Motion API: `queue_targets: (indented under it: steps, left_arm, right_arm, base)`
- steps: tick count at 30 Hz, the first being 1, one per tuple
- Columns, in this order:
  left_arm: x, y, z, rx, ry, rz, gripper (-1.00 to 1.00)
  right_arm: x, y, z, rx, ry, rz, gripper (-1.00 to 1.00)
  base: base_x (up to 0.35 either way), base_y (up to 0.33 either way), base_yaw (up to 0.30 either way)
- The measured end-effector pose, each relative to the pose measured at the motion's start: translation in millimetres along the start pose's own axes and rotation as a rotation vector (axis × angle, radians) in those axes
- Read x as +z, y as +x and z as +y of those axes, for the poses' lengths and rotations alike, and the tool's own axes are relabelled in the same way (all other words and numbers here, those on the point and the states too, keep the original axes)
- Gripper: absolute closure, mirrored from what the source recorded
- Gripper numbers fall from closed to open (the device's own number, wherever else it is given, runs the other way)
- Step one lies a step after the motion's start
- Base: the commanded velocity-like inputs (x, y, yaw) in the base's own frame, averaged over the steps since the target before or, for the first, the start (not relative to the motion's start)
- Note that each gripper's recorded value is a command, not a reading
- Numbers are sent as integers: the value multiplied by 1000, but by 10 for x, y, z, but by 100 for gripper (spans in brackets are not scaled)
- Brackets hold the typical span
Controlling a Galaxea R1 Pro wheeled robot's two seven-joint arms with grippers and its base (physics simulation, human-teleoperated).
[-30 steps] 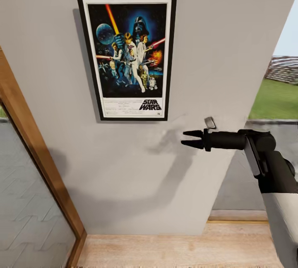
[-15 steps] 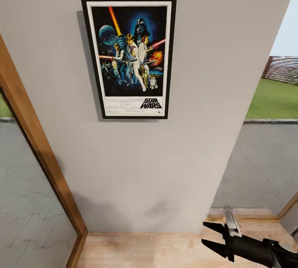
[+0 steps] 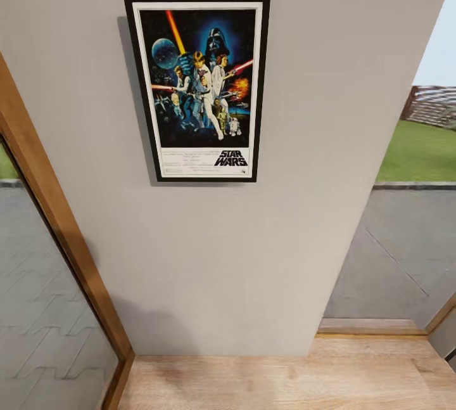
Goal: Pick up the poster from the kitchen countertop and hang it on one of the wall nails in the kitchen.
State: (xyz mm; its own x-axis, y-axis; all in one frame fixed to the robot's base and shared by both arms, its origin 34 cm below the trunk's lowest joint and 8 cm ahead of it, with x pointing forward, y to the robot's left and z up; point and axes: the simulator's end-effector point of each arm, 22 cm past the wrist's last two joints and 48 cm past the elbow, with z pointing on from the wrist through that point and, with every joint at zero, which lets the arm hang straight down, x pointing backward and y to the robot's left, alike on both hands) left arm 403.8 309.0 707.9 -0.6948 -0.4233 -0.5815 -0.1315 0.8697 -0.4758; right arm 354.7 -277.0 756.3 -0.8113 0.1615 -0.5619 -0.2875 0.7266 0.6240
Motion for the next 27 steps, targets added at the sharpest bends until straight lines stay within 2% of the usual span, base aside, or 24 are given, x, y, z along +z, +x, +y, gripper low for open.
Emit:
queue_targets:
  steps: [1,2,3,5,6,8,10,12,15,17,27]
  left_arm:
    - [7,11,49,-2,-29,0,-100]
    - [9,12,70,-3,-41,-1,-100]
    - [9,18,100,-5,-58,-2,-100]
    - [7,24,126,-7,-72,-2,-100]
    - [0,28,166,-8,-88,-2,-100]
    - [-15,56,227,-11,-115,3,-100]
    - [-62,125,406,-16,-196,18,-100]
    - [-100,163,535,-11,-256,28,-100]
    - [-165,248,692,8,-331,55,-100]
    - [-199,298,752,13,-362,68,-100]
    - [-236,340,815,19,-393,80,-100]
  right_arm:
    - [-26,213,-185,19,95,38,-100]
    - [-48,318,-281,29,146,57,-100]
    - [-99,508,-457,43,243,93,-100]
    - [-155,681,-627,58,348,123,-100]
    - [-215,832,-772,69,447,150,-100]
    - [-293,970,-907,80,548,174,-100]
    - [-483,1175,-1121,93,724,215,-100]
    - [-631,1263,-1239,95,825,237,-100]
    - [-777,1326,-1335,95,915,255,-100]
    - [-816,1349,-1353,96,936,261,-100]
    - [-809,1392,-1332,102,951,267,-100]
  base:
    - [0,0,0]
    - [0,0,0]
    - [0,0,0]
    - [0,0,0]
    - [0,0,0]
    - [0,0,0]
    - [0,0,0]
    - [0,0,0]
    - [0,0,0]
    - [0,0,0]
    - [0,0,0]
